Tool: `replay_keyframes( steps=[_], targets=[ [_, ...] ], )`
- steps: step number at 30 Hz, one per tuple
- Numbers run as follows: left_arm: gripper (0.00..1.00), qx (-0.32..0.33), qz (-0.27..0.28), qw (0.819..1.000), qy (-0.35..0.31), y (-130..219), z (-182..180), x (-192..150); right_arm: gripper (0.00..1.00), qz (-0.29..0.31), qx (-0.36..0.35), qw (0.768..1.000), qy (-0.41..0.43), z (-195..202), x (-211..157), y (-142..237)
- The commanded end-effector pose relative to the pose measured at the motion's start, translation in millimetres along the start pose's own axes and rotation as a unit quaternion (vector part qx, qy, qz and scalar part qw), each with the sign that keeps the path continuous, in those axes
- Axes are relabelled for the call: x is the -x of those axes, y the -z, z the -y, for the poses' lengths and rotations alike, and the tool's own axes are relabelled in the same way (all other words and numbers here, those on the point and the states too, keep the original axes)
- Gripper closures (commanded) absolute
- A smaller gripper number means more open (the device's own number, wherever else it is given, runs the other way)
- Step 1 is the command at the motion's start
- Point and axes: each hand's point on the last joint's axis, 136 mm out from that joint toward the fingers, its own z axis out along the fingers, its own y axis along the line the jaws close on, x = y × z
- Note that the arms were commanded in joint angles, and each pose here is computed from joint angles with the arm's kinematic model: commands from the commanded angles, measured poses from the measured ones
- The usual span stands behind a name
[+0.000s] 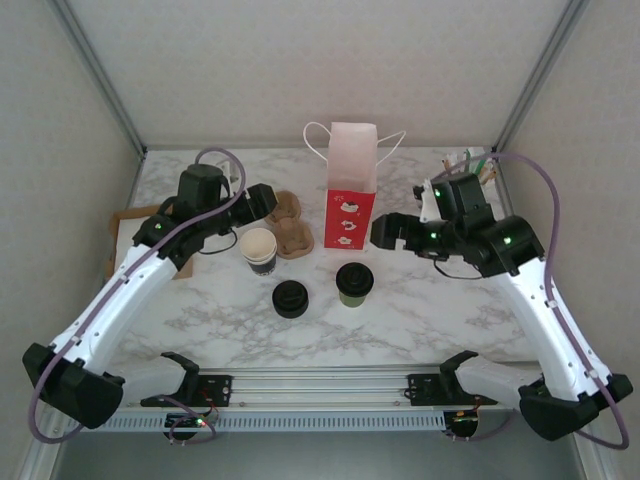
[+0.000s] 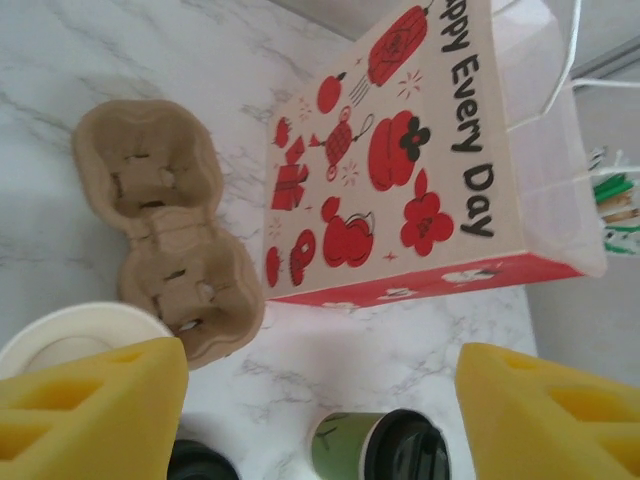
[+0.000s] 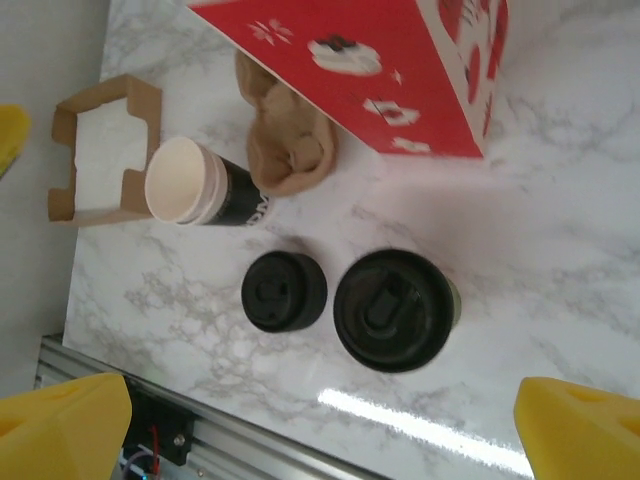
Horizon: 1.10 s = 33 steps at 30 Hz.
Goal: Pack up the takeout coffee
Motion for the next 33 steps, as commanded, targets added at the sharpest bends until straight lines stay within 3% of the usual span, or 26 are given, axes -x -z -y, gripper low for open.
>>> replay_keyframes(
  steps=[1,5,19,25,33],
  targets=[
    [0.44,-0.063,-0.034,0.997,0.005,-25.3,20.9,-1.4,0.02,0.025,-0.043,0.998,0.027,4.5,18.3,6.7],
    [0.58,-0.074,-0.051,0.996,0.002,-50.8,30.5,1.8,0.12,0.006,-0.022,0.998,0.058,-18.4,35.7,0.5],
    [0.75,-0.085,-0.13,0.988,-0.002,-148.6,49.9,-36.7,0.37,0.03,-0.011,0.991,0.129,-53.2,88.2,-37.7],
    [0.75,-0.12,-0.143,0.982,-0.003,-157.3,76.3,-56.3,0.39,0.019,-0.047,0.987,0.15,-48.3,102.8,-68.7],
    [0.75,-0.135,-0.146,0.98,0.005,-156.8,81.8,-67.3,0.51,-0.008,-0.093,0.978,0.184,-39.8,120.4,-108.0]
  ],
)
